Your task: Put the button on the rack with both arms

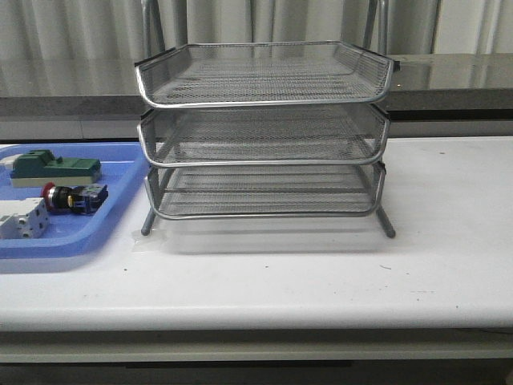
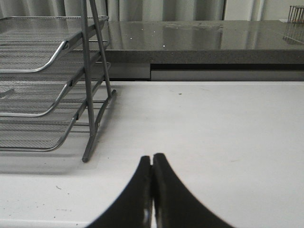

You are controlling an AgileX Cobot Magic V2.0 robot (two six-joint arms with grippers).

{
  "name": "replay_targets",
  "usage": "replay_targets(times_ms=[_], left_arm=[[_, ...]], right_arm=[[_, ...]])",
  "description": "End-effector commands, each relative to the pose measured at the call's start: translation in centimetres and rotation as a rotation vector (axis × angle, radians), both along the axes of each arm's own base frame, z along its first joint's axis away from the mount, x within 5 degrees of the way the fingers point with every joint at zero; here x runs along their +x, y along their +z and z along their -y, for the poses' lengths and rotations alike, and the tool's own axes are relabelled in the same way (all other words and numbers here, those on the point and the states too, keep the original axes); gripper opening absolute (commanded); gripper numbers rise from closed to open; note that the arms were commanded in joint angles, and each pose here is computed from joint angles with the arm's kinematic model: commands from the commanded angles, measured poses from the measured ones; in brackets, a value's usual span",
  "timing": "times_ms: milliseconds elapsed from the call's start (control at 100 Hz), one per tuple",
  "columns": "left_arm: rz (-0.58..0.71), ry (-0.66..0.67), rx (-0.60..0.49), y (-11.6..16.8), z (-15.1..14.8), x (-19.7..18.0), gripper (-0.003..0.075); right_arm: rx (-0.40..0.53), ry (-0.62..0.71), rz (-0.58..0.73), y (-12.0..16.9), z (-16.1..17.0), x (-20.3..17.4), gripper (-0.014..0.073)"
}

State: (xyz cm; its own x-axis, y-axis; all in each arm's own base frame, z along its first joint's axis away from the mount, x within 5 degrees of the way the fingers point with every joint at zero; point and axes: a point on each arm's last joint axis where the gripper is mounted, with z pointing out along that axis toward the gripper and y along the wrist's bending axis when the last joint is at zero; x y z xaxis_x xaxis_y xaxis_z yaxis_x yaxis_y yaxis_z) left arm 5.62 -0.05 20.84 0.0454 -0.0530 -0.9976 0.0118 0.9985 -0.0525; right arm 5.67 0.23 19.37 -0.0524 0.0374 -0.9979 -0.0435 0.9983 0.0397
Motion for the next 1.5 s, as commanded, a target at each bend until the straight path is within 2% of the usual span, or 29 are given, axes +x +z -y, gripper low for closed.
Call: replay_targets(times_ms=[0, 220, 320, 630, 770, 980, 1120, 1260, 1490], left_arm=[[0.087, -0.008, -0.017, -0.2, 0.0, -0.2, -0.0020], [0.087, -0.008, -0.017, -0.2, 0.0, -0.2, -0.0020], [0.087, -0.008, -0.017, -0.2, 0.0, -0.2, -0.0020], [0.087, -0.008, -0.017, -0.2, 0.0, -0.2, -0.0020], [0.087, -0.008, -0.017, -0.2, 0.0, -0.2, -0.0020], [0.087, -0.008, -0.017, -0.2, 0.0, -0.2, -0.0020], [0.087, -0.008, -0.017, -0.2, 0.0, -0.2, -0.0020], [0.087, -0.008, -0.017, -0.2, 0.0, -0.2, -0.0020], [0.087, -0.008, -0.017, -0.2, 0.0, -0.2, -0.0020]], right_arm=[[-0.009, -0.001, 0.112, 0.9, 0.0, -0.1, -0.0099], [-0.006, 0.002, 0.158, 1.5, 0.0, -0.2, -0.0099], [0.027, 0.001, 0.154, 2.0, 0.0, -0.3, -0.0099], [0.029, -0.006, 0.124, 7.0, 0.0, -0.4, -0.0099], [0.022, -0.011, 0.031, 9.3, 0.0, 0.8, -0.0099], [0.013, -0.023, -0.174, 12.7, 0.0, 3.5, -0.0099], [0.007, -0.029, -0.289, 14.1, -0.1, 5.7, -0.0099], [0.037, -0.020, -0.353, 13.7, -0.3, 7.8, -0.0099], [0.179, 0.006, -0.462, 12.3, -1.0, 9.8, -0.0099]])
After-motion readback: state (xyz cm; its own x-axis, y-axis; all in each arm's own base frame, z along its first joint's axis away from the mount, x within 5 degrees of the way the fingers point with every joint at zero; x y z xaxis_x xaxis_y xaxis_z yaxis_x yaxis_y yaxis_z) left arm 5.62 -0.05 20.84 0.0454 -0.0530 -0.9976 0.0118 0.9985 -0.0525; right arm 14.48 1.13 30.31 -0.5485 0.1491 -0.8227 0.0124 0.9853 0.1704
